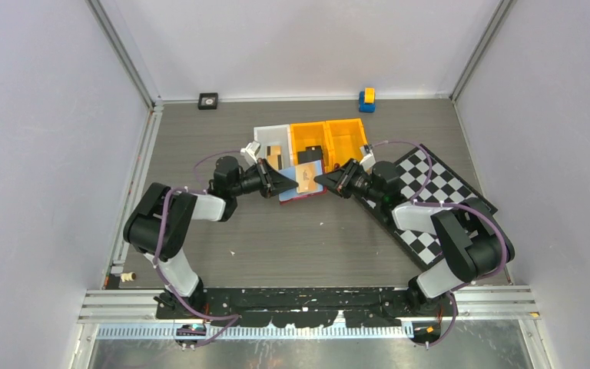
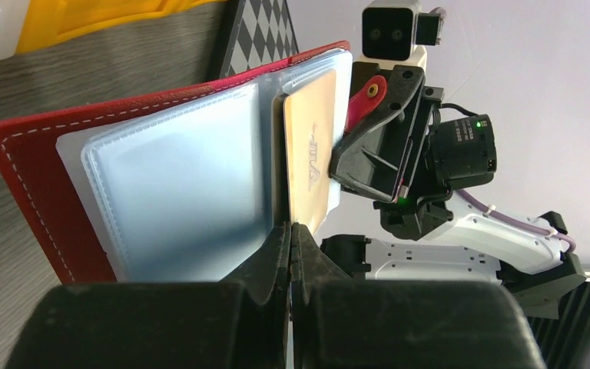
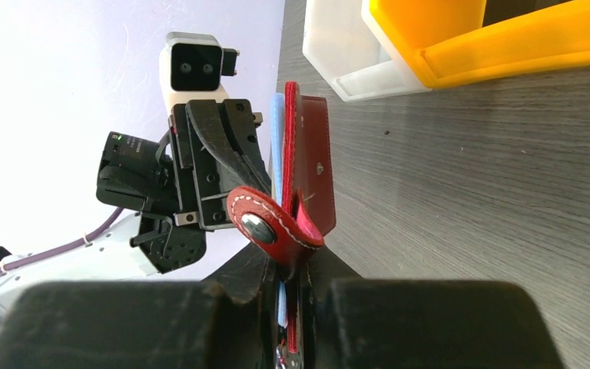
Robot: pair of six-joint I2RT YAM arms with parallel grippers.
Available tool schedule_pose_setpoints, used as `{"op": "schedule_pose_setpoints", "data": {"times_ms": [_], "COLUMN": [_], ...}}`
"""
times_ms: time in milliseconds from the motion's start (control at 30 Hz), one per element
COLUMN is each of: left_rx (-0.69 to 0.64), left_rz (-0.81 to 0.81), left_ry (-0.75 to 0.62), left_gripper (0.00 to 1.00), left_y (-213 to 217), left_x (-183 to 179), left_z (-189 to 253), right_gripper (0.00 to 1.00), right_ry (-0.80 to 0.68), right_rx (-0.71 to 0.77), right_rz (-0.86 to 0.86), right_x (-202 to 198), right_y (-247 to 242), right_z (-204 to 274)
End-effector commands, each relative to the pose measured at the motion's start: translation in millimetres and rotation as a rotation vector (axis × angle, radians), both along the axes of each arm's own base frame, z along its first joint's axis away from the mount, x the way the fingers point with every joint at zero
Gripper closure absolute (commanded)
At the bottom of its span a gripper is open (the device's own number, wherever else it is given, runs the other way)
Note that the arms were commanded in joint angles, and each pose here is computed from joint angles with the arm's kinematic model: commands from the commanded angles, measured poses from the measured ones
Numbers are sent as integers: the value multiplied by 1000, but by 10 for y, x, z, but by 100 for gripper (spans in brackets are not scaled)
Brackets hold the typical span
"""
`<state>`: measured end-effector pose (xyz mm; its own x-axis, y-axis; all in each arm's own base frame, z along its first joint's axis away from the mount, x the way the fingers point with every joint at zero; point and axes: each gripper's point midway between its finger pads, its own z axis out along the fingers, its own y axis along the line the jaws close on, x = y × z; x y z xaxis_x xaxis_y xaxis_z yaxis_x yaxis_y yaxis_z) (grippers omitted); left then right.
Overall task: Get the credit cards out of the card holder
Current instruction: Remove the credit card from the card holder.
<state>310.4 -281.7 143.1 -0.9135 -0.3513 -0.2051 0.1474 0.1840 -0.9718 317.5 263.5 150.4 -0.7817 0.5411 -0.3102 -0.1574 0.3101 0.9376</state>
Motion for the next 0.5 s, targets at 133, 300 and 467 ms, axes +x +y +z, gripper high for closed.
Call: {"op": "schedule_pose_setpoints", "data": {"times_ms": [133,300,467], "left_rx": [17,17,8], "left_rz": [11,30,31], "left_ry": [-84,-86,-93], "left_gripper": [100,100,100], "left_y": [36,89,93], "left_x": [33,49,50], "left_z": [167,174,191], "right_gripper": [98,99,100], "right_ry": [-101,-108,-107], "right_rx": [60,57,51], "right_rz": [3,-35,-52], "right_x": [8,27,33], "right_y": [-17,-111,-154], "right_z": [345,361,360]}}
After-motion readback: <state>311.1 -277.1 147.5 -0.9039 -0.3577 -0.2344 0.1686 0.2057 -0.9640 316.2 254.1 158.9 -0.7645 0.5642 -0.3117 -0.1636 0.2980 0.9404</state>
